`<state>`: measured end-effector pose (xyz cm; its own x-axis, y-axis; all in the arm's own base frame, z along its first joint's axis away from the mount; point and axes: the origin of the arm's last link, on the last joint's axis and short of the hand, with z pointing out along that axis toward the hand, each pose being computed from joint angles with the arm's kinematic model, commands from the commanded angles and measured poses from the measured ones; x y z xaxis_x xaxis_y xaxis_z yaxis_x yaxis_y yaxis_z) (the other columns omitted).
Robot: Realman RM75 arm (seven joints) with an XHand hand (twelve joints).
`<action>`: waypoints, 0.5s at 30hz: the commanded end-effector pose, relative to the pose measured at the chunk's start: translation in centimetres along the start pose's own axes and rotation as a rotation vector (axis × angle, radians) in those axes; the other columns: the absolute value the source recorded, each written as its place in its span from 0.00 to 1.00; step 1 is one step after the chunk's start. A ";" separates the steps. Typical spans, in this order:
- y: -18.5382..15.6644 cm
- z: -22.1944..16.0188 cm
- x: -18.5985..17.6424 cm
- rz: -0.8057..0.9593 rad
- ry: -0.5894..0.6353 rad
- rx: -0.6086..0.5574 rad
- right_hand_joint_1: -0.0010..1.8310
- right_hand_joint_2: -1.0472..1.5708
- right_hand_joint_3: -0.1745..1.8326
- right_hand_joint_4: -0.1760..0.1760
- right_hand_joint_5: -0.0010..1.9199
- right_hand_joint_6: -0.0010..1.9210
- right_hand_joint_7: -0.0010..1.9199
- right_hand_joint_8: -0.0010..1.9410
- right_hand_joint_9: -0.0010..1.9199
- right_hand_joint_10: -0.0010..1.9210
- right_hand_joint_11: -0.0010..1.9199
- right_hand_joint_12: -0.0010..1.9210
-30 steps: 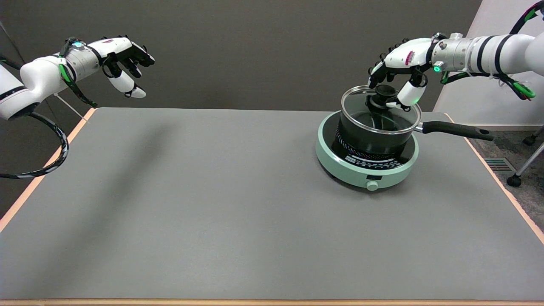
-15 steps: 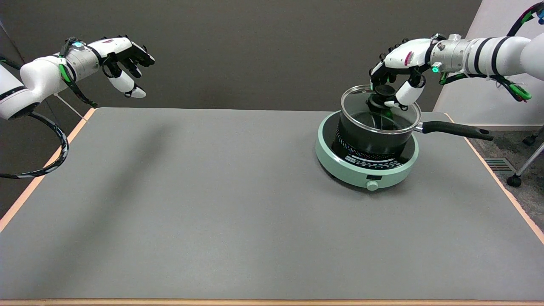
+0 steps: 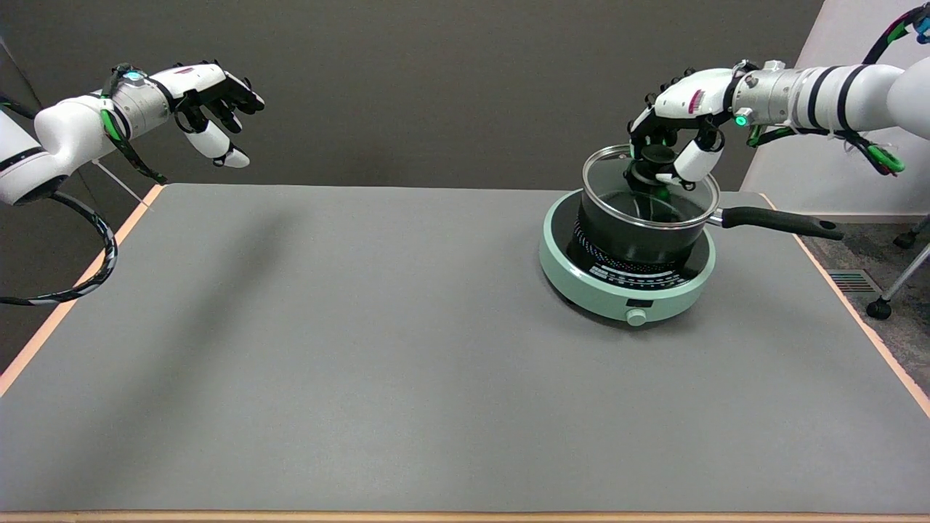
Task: Pick up the pot lid.
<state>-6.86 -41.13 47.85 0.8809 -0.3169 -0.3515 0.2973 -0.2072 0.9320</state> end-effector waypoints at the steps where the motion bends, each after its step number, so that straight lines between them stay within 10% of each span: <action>1: -0.2 0.0 -0.5 0.024 -0.003 0.012 0.47 0.68 0.47 0.88 0.33 0.41 0.38 0.44 0.37 0.50 0.23 0.62; 4: -0.2 0.0 -0.5 0.028 -0.003 0.013 0.48 0.72 0.42 0.98 0.33 0.55 0.37 0.55 0.37 0.59 0.21 0.70; 5: -0.3 0.0 -0.6 0.028 -0.004 0.014 0.48 0.83 0.23 1.00 0.36 0.75 0.37 0.57 0.37 0.61 0.21 0.74; 12: -0.2 0.1 -0.9 0.030 -0.007 0.008 0.49 0.82 0.25 1.00 0.37 0.75 0.40 0.58 0.41 0.63 0.19 0.84; 13: -0.2 0.1 -0.9 0.031 -0.007 0.008 0.59 0.83 0.21 0.64 0.36 0.75 0.43 0.65 0.42 0.63 0.19 0.85; 15: -0.2 0.1 -0.9 0.033 -0.005 0.009 0.63 0.83 0.20 0.47 0.34 0.75 0.44 0.68 0.42 0.65 0.20 0.88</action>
<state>-7.18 -41.01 47.84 0.8886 -0.3178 -0.3306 0.2758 -0.2057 0.9390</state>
